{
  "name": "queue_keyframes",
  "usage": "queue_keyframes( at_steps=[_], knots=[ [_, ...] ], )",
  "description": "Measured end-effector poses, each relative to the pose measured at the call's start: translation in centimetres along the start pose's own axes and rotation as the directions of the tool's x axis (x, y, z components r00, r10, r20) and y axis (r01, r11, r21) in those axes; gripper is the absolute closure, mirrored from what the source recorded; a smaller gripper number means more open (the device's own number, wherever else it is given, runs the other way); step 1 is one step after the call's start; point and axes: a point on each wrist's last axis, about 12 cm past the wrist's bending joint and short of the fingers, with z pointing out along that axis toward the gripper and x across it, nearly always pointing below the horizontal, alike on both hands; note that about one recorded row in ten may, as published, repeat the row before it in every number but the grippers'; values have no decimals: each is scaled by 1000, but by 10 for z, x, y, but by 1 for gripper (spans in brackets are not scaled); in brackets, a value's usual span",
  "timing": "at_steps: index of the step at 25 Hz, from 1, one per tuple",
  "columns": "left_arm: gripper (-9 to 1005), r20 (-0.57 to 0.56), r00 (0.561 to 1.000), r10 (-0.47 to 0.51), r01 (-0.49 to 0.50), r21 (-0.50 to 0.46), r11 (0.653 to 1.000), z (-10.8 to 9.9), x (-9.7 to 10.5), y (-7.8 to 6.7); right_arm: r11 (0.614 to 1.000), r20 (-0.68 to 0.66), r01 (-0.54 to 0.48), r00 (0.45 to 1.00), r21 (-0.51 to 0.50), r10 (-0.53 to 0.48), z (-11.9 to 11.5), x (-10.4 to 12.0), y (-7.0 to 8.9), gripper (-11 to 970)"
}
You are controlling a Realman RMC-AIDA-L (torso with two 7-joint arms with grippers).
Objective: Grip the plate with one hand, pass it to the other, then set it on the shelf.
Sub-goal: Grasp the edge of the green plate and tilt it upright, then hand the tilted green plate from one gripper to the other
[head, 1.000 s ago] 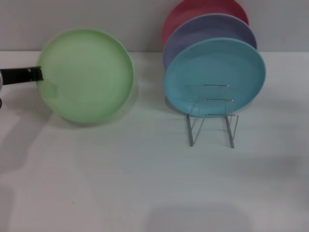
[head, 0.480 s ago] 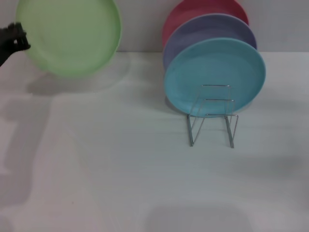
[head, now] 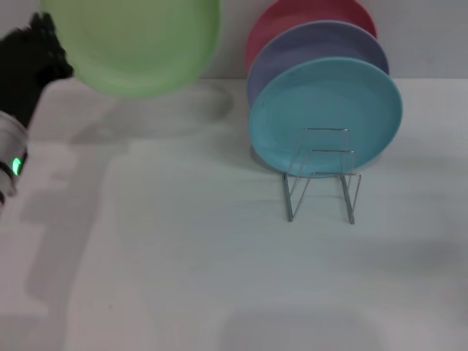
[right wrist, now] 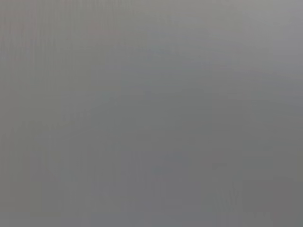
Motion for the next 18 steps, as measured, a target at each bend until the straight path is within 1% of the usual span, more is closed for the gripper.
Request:
queue_keyframes(
  at_steps=[1, 2, 3, 5, 6, 7, 8, 9, 11, 12, 18],
  knots=[
    [966, 9, 1000, 2, -2, 11, 1000, -4, 4, -4, 1000, -1, 1, 1000, -1, -1, 0, 0, 0, 364],
    [966, 25, 1000, 10, -11, 31, 999, -15, 15, -12, 1000, -1, 4, 1000, -2, -4, -1, 0, -1, 364],
    [966, 25, 1000, 10, -11, 31, 999, -15, 15, -12, 1000, -1, 4, 1000, -2, -4, -1, 0, -1, 364],
    [966, 43, 999, 20, -22, 45, 999, -26, 25, -17, 1000, 0, 9, 1000, -5, -9, -1, -1, -2, 364],
    [966, 58, 998, 23, -26, 52, 998, -33, 31, -19, 1000, 1, 11, 1000, -6, -11, 0, -1, -2, 364],
    [966, 67, 998, 17, -21, 58, 998, -45, 41, -21, 1000, 4, 18, 1000, -8, -18, 1, -2, -4, 364],
    [966, 67, 998, 17, -21, 58, 998, -45, 41, -21, 1000, 4, 18, 1000, -8, -18, 1, -2, -4, 365],
    [966, 67, 998, 9, -13, 56, 998, -49, 45, -20, 1000, 6, 22, 1000, -9, -22, 1, -2, -5, 365],
    [967, 61, 998, -1, -2, 51, 999, -59, 54, -20, 999, 12, 32, 999, -11, -31, 3, -4, -6, 365],
    [967, 64, 998, -7, 4, 51, 999, -69, 61, -21, 999, 16, 33, 999, -13, -33, 4, -4, -6, 365],
    [967, 32, 999, -22, 20, 46, 999, -79, 73, -21, 999, 58, 11, 998, -39, -8, 1, -9, -2, 364]
  ],
)
